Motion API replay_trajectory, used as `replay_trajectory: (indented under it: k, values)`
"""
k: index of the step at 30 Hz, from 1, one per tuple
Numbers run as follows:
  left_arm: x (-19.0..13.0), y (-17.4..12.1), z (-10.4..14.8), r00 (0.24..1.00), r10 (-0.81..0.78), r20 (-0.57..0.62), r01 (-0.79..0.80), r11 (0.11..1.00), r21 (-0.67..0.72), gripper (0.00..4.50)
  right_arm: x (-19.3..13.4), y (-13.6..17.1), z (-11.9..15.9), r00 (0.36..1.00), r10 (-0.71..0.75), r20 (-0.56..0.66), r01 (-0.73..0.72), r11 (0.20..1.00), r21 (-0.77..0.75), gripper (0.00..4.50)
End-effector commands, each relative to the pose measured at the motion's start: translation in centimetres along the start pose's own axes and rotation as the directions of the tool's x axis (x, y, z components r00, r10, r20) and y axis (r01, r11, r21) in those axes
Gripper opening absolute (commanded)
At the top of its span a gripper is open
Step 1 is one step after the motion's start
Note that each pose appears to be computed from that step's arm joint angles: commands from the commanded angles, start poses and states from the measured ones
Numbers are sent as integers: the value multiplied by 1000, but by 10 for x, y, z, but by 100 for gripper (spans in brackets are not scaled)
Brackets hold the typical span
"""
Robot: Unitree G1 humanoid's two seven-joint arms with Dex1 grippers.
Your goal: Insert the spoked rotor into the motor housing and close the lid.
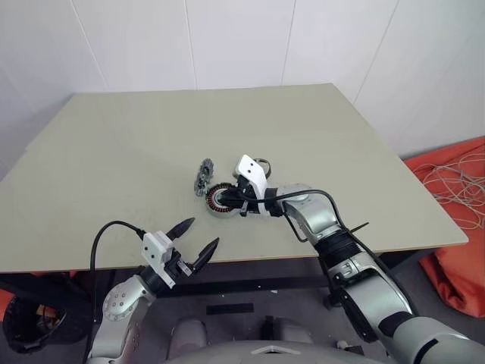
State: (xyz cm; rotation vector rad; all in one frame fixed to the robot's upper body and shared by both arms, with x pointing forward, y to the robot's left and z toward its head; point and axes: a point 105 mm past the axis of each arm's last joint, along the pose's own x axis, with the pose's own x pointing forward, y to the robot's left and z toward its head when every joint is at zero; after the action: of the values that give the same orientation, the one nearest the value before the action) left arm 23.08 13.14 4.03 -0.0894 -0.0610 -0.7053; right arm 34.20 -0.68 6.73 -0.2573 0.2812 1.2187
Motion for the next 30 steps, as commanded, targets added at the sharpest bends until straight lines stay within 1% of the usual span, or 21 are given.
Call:
replay_trajectory:
  k: [1,11,17,25,27,28,29,30]
  values:
    - [5,-1,15,999,-8,50,7,1000,25,450,5,-7,17,999,-16,33,17,998,-54,58]
    - [6,-3,17,999,-4,52,3,1000,23,450,7,-18,12,999,-47,21,48,998,-50,58]
    - [6,-3,16,999,-4,53,2,1000,21,450,6,-20,9,999,-50,14,51,997,-51,58]
    - [7,-6,23,998,-8,58,7,1000,20,450,8,-20,6,998,-54,12,55,998,-43,58]
    - [7,-6,23,998,-7,57,6,1000,19,450,9,-20,7,998,-57,15,58,997,-41,133]
    - [7,-6,24,998,-6,56,5,1000,19,450,9,-20,7,998,-59,17,60,997,-39,158]
    - [7,-6,24,998,-6,55,5,1000,18,450,9,-21,8,998,-61,20,62,997,-38,198]
    - [7,-6,24,998,-6,54,5,1000,17,450,9,-21,9,998,-62,24,63,997,-37,229]
